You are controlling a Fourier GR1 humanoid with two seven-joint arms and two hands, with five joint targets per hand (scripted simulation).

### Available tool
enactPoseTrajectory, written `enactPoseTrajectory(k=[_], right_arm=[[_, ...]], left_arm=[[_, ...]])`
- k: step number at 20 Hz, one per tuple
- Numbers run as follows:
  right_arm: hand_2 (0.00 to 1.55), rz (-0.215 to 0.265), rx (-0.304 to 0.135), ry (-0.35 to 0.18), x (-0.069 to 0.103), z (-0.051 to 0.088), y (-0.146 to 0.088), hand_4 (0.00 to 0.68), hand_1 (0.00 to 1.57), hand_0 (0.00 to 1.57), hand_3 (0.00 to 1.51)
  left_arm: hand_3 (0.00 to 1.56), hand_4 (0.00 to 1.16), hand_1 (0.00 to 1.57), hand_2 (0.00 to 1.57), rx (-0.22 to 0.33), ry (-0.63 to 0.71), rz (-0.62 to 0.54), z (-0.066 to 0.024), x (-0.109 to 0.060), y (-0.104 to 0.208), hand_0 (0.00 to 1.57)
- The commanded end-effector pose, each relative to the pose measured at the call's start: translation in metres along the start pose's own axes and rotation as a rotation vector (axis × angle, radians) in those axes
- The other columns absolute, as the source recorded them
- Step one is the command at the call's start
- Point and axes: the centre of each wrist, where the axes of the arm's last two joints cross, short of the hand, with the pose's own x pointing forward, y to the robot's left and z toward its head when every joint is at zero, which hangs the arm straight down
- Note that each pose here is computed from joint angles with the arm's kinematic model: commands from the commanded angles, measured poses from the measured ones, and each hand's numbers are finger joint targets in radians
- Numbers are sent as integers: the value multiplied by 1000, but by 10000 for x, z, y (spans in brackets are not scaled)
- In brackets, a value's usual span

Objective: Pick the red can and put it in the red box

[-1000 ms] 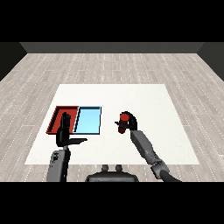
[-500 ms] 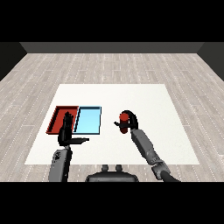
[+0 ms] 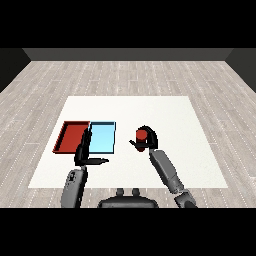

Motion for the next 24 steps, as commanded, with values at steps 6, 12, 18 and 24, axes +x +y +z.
enactPoseTrajectory(k=[6, 12, 18, 24], right_arm=[[1443, -35, 4, -52, 316, -45, 127, 649, 1429, 1429, 1421], [1443, -31, 30, -44, 384, 73, -25, 649, 1429, 1429, 1421], [1422, -48, 32, -91, 488, 9, 214, 640, 1405, 1405, 1410], [1406, -75, 83, -112, 690, 37, 407, 625, 1377, 1377, 1401]], left_arm=[[0, 0, 0, 0, -128, 68, 70, -239, 52, -543, 0], [0, 0, 0, 0, -141, 61, 87, -163, -26, -776, 0], [0, 0, 0, 0, -201, 91, 118, -254, 88, -1023, 0], [0, 0, 0, 0, -218, 80, 121, -257, 24, -1258, 0]])
